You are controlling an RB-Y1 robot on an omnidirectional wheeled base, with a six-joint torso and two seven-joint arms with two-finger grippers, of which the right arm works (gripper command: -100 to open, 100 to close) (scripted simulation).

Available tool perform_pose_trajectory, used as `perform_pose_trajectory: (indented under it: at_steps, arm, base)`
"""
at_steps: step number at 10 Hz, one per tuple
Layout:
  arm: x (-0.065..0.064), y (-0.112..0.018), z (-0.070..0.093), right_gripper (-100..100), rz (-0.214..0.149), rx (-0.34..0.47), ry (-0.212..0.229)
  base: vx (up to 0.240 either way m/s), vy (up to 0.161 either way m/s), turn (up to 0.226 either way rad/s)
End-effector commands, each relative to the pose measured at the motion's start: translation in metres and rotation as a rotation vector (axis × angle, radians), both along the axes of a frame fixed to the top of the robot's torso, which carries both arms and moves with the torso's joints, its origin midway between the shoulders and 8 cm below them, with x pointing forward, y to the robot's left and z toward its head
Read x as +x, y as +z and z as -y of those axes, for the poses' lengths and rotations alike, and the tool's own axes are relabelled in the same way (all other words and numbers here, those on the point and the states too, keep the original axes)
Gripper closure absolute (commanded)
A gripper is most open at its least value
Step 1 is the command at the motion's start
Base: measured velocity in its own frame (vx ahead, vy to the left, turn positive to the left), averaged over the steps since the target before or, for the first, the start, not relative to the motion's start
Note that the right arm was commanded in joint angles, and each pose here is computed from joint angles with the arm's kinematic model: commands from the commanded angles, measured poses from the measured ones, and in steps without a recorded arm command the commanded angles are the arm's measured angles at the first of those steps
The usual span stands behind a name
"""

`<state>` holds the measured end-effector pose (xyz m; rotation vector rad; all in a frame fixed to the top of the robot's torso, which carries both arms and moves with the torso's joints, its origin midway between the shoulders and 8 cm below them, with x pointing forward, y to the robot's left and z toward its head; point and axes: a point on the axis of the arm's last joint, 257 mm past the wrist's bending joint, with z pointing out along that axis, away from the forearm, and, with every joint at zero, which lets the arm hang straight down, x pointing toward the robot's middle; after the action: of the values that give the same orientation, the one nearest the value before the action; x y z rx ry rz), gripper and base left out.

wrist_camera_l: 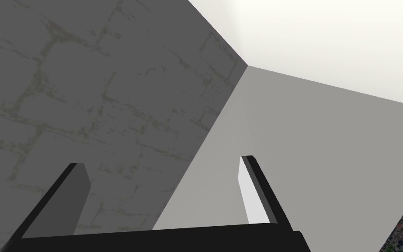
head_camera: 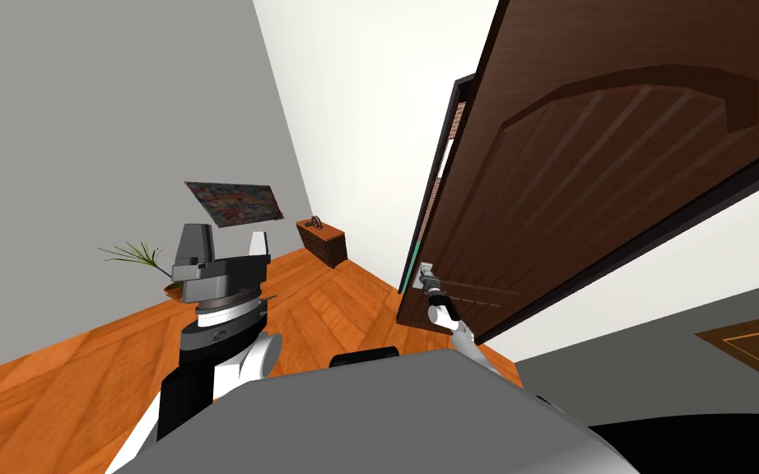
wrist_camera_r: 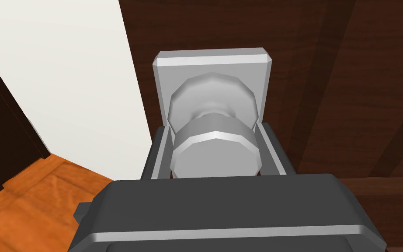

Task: Pull the door open

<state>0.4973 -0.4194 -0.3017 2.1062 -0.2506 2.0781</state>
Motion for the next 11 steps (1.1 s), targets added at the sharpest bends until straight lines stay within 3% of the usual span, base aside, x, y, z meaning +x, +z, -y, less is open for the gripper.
perform_pose_trajectory:
  at_steps: [1,8,11]
  arm:
    - [-0.001,0.002,-0.004,100,0.005,0.000,0.016]
    - [-0.010,0.005,-0.017,100,0.013,0.001,0.090]
    - [-0.014,0.002,-0.021,100,0.007,0.001,0.108]
  base:
    - [-0.233,-0.048,0.141]
    - [-0.231,-0.065,0.120]
    - [-0.141,-0.034,0.078]
